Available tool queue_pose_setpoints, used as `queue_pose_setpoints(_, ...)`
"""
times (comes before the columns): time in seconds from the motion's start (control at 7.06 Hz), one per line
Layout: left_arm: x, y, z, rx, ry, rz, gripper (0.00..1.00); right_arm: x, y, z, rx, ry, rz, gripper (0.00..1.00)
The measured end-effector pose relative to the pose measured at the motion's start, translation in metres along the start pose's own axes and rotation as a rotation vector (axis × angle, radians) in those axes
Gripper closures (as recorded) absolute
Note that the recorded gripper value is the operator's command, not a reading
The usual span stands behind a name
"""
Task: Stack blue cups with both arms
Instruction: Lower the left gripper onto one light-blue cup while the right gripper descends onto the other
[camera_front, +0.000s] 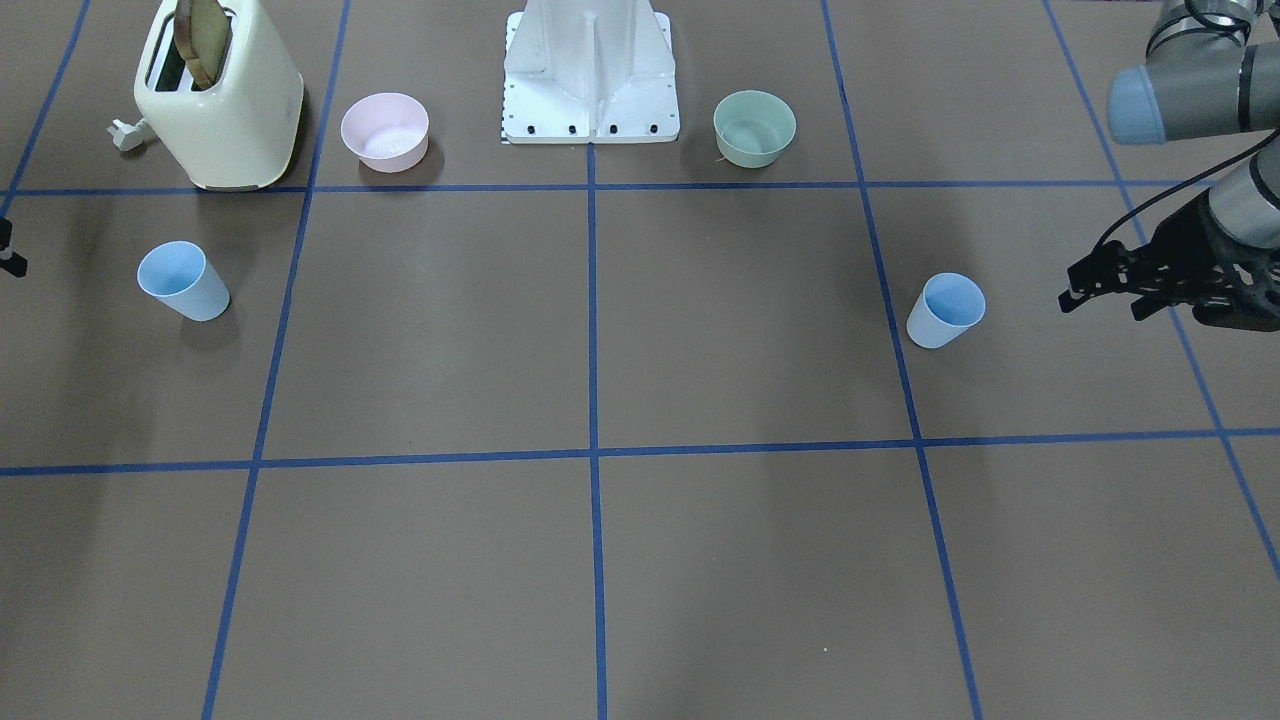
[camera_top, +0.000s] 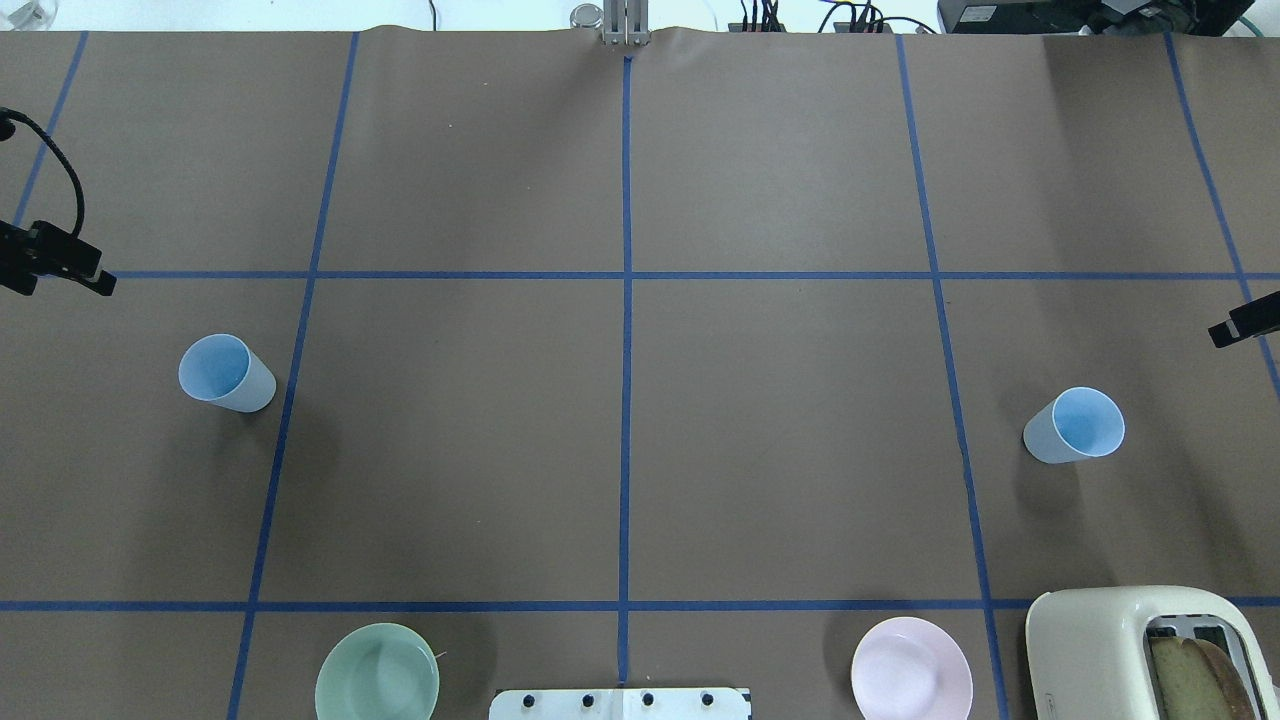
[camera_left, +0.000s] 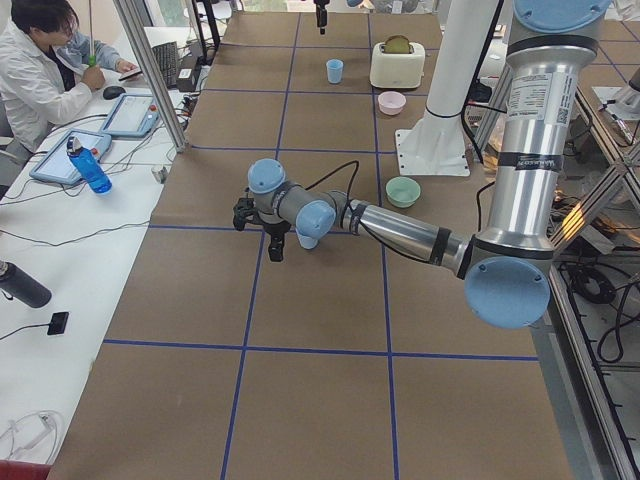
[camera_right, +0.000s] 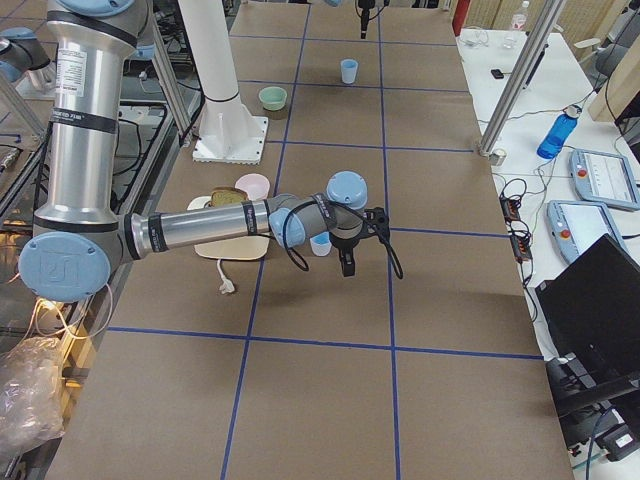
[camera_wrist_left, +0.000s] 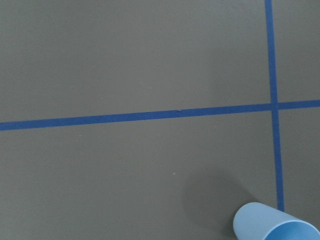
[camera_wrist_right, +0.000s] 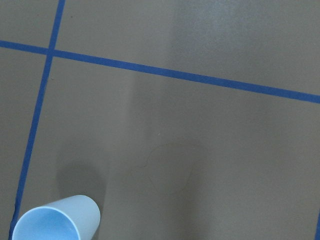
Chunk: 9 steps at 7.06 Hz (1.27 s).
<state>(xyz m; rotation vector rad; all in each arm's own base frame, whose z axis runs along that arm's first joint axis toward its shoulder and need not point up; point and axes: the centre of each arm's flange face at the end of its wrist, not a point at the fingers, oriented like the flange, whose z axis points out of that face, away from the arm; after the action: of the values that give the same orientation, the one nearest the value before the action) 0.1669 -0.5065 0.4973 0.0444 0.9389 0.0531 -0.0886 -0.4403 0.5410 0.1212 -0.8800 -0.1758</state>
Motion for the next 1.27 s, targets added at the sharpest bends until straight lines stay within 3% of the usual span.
queue_pose_setpoints(0.28, 0.019, 0.016, 0.019, -0.004, 0.035, -0.015, 0.02, -0.020, 0.005, 0.011, -0.023, 0.000, -0.002, 0.06)
queue_pose_setpoints(0.85, 0.041, 0.030, 0.046, -0.047, 0.042, 0.001, 0.10, -0.069, 0.010, 0.032, -0.070, -0.020, -0.007, 0.06)
queue_pose_setpoints(1.27, 0.057, 0.041, 0.069, -0.085, 0.033, 0.025, 0.39, -0.075, 0.010, 0.035, -0.075, -0.021, -0.010, 0.06)
